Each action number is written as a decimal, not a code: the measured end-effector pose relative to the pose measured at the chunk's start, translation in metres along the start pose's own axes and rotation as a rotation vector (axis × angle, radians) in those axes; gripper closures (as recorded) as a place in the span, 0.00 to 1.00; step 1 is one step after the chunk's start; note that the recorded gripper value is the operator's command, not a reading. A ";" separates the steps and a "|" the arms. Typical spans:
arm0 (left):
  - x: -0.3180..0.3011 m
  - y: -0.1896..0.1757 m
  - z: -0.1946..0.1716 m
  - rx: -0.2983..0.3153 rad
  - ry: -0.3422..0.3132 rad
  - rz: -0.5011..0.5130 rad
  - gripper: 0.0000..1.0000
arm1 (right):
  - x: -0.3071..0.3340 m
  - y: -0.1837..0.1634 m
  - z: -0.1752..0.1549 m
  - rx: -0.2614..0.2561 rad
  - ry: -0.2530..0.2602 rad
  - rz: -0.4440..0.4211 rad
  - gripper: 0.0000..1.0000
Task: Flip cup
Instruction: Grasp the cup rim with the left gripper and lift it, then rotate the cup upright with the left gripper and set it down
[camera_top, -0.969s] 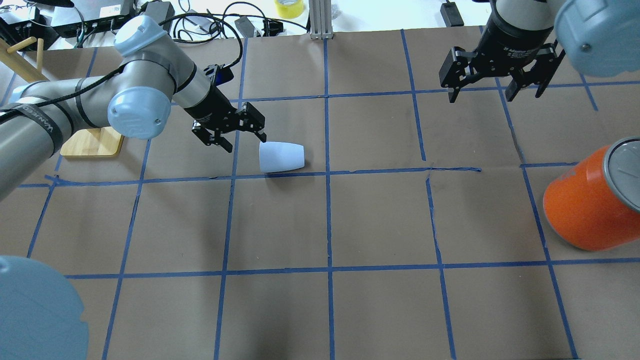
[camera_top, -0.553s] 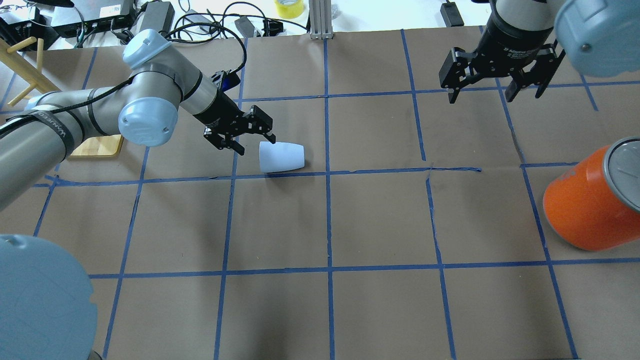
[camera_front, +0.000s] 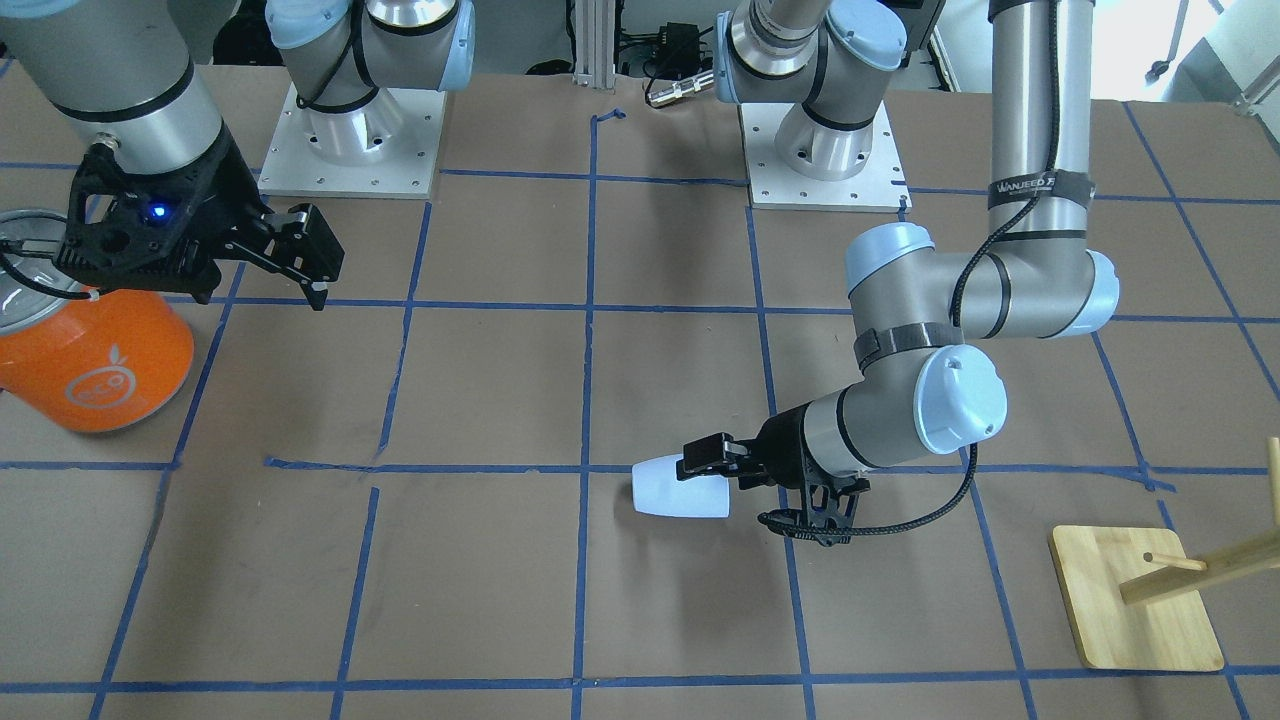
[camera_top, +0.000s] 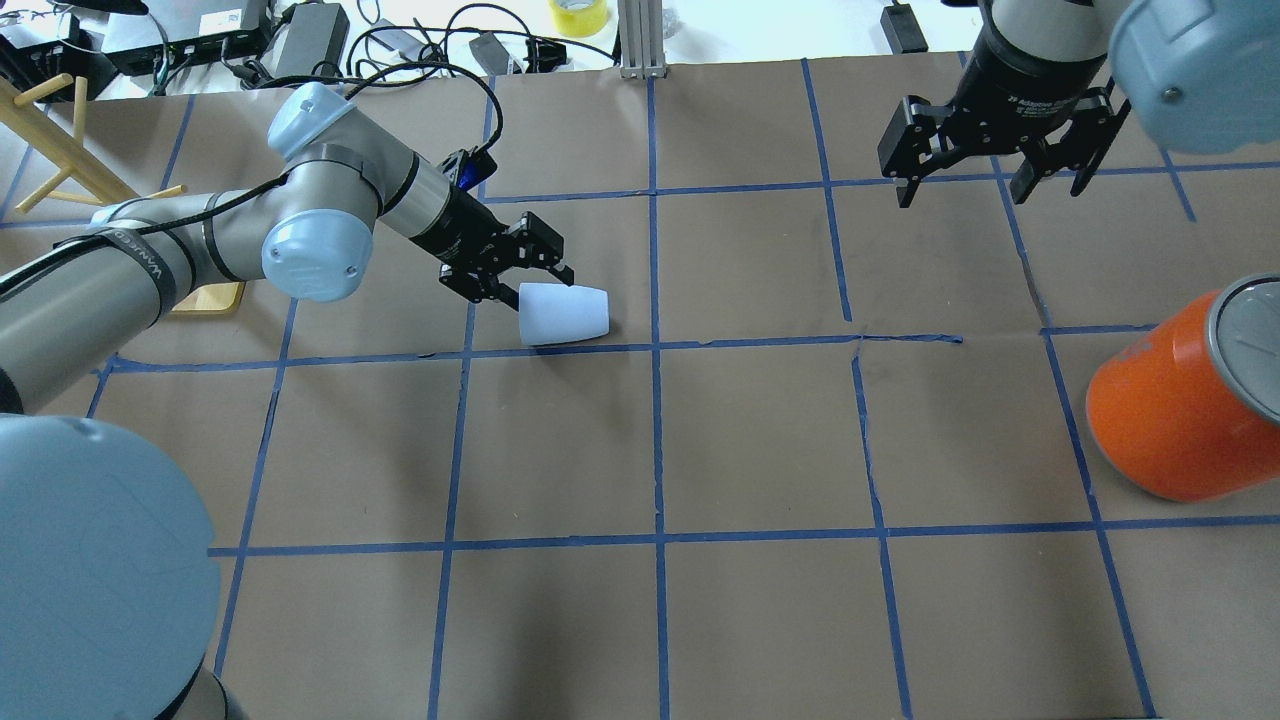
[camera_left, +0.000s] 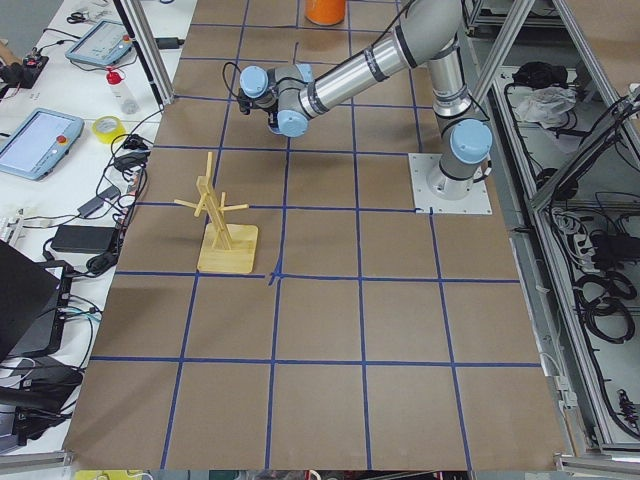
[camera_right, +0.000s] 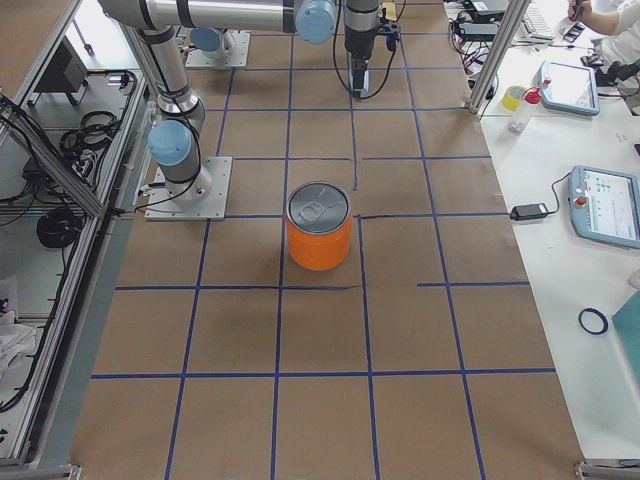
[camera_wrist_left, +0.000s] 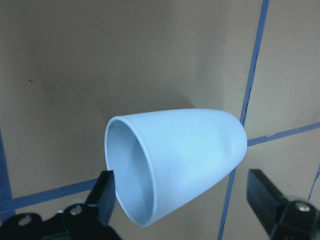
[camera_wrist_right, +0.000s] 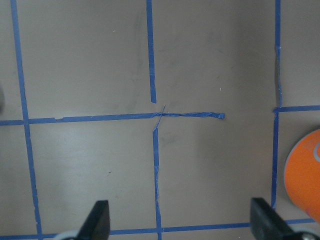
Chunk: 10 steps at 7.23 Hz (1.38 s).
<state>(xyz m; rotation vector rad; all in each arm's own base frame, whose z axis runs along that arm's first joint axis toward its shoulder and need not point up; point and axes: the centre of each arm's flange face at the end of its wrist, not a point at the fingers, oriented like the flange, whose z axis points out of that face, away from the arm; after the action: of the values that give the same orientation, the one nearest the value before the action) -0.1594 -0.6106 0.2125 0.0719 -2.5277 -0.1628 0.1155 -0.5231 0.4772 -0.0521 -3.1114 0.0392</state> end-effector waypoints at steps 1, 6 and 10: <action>0.003 0.000 0.001 -0.002 0.033 -0.007 1.00 | 0.000 0.000 0.000 0.000 0.000 0.000 0.00; 0.029 -0.004 -0.029 0.054 0.100 -0.139 1.00 | 0.000 0.001 0.001 -0.003 -0.002 0.011 0.00; 0.041 -0.031 -0.110 0.246 -0.293 -0.105 1.00 | 0.000 0.001 0.002 -0.004 0.002 0.000 0.00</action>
<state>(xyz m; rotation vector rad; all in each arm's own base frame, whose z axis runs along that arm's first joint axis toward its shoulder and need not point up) -0.1297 -0.6562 0.3211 0.2987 -2.8262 0.1057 0.1153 -0.5223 0.4755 -0.0515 -3.1096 0.0335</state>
